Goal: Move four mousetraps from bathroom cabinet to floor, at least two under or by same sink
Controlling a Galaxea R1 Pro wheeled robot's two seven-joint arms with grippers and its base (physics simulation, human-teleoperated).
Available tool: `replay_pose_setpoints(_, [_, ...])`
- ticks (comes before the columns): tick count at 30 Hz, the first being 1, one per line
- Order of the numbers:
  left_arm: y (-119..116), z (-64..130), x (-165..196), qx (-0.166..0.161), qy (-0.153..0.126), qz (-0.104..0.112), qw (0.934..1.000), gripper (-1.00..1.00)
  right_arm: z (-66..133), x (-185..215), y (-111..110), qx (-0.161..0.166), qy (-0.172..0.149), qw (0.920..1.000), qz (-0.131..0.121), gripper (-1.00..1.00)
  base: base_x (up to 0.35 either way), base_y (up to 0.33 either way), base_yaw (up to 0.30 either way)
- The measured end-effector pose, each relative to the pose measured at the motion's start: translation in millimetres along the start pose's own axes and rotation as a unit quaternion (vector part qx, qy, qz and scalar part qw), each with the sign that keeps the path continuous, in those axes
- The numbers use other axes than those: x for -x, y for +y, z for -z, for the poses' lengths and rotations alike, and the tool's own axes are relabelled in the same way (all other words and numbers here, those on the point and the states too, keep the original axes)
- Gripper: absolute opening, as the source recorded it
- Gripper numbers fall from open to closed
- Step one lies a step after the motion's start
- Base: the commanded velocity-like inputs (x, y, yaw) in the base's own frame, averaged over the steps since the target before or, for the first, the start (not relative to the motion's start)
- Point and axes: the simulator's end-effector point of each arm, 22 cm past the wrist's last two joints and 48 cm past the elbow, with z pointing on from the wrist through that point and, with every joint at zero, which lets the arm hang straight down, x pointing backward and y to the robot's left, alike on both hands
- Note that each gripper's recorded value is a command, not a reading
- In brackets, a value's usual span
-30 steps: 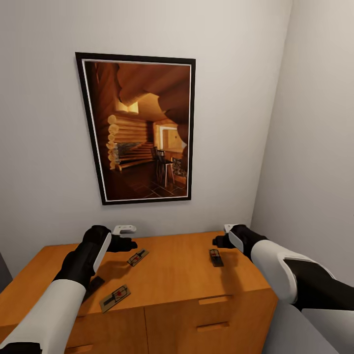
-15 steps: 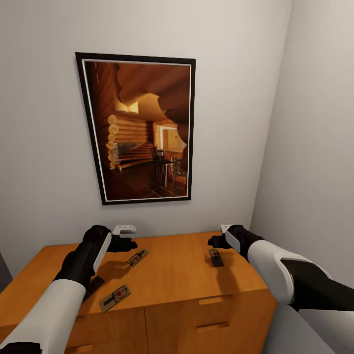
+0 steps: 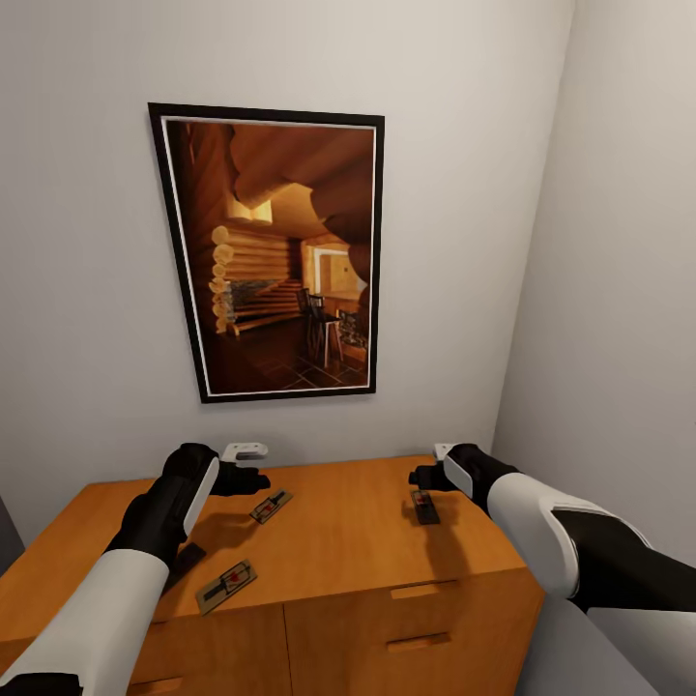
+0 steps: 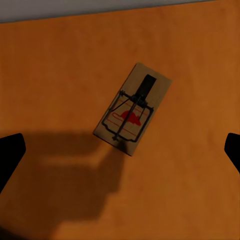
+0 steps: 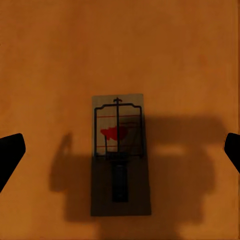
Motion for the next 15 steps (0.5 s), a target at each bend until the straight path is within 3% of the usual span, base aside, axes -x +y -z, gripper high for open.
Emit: replay_pose_setpoints(15, [0.0,0.1,0.2,0.0,0.0,0.0,1.0,1.0,-1.0,2.1,-1.9,-0.001,-0.009,1.0,-0.001,1.0,0.0,0.0,0.0])
